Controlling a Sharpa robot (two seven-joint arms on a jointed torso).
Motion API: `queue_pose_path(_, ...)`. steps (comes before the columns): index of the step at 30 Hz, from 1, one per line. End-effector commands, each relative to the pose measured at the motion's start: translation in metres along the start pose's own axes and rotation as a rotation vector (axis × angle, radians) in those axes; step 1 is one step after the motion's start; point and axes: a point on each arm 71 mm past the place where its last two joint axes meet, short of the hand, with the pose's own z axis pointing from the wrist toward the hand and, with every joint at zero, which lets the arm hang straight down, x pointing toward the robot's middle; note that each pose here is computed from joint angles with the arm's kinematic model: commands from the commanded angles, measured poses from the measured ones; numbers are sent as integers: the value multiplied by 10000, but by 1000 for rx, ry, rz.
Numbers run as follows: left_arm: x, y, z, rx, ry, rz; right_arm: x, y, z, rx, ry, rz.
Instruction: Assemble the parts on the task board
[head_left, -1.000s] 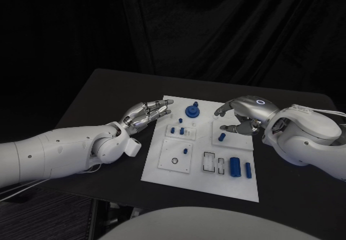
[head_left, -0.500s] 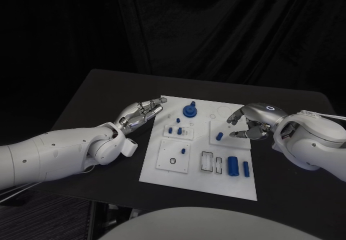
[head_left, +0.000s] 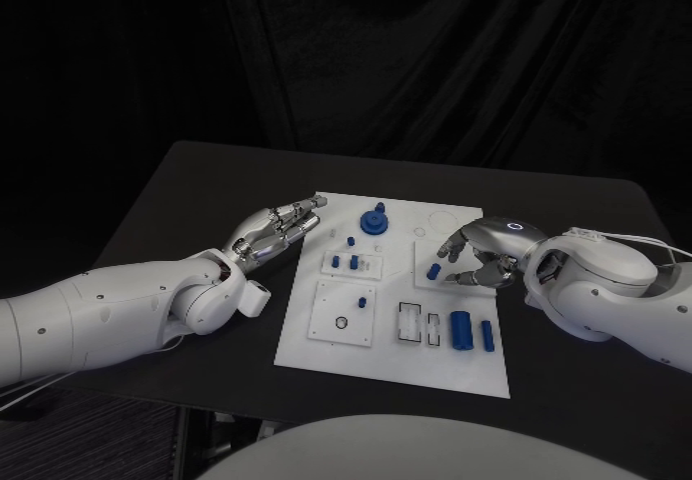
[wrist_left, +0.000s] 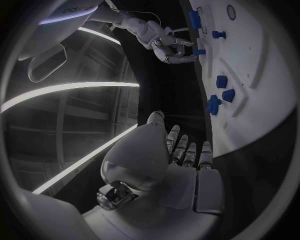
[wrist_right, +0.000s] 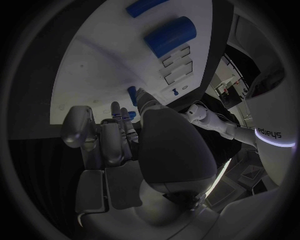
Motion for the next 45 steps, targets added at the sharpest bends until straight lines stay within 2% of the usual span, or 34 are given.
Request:
queue_pose_path(1,34,-92,-3,142,23,-15,43,5,33,-3,21,-9)
queue_pose_path(20,77,1,-53,107,42,-43,137,105,180,-35,32,-8)
queue_pose_path(28,70,16,-74,100,41,-45,113,141,198,-58,-8,-1)
queue_pose_path(34,74,24,-75,96,45,-49,72,158,184,-82,-66,11)
queue_pose_path(41,81,31,-73,93,48,-51,47,165,130,-83,-84,18)
queue_pose_path(45,80,34,-73,90,48,-51,-19,180,103,-82,-94,16)
